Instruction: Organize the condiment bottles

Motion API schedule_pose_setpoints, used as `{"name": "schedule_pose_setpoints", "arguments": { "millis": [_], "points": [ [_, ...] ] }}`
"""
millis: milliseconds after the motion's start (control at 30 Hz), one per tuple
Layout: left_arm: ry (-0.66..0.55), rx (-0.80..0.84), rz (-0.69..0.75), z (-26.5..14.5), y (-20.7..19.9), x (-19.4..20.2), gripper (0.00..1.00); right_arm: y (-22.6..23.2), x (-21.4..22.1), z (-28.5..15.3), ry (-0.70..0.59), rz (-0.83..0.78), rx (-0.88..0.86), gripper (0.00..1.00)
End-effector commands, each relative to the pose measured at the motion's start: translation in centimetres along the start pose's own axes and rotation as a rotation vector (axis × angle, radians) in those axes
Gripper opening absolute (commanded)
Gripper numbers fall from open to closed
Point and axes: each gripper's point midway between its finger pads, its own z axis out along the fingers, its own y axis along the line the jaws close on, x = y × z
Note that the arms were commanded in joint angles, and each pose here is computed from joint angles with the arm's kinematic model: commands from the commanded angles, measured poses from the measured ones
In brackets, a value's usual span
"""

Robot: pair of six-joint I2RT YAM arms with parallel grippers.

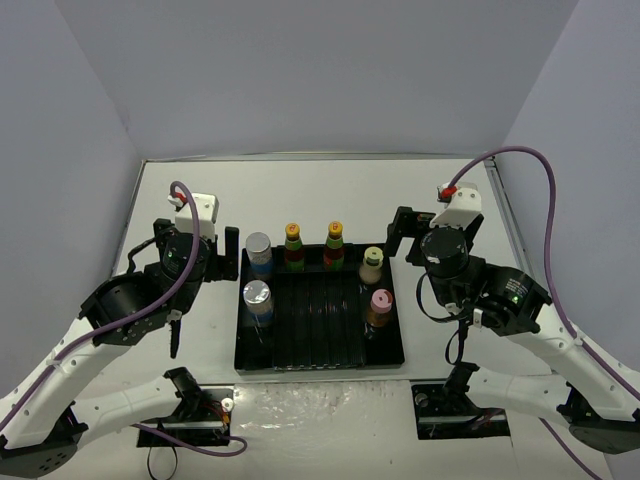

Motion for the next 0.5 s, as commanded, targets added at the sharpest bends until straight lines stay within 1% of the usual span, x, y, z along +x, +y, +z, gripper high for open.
{"name": "schedule_pose_setpoints", "arguments": {
  "millis": [0, 467],
  "points": [
    [-0.065, 0.010, -0.044, -0.72, 0.20, -2.24, 0.81, 0.40, -2.12, -0.19, -0.059, 0.054, -0.014, 1.00],
    [-0.062, 0.015, -0.047, -0.66, 0.05, -2.15, 0.81, 0.33, -2.06, -0.33, -0.061, 0.061, -0.024, 1.00]
  ]
}}
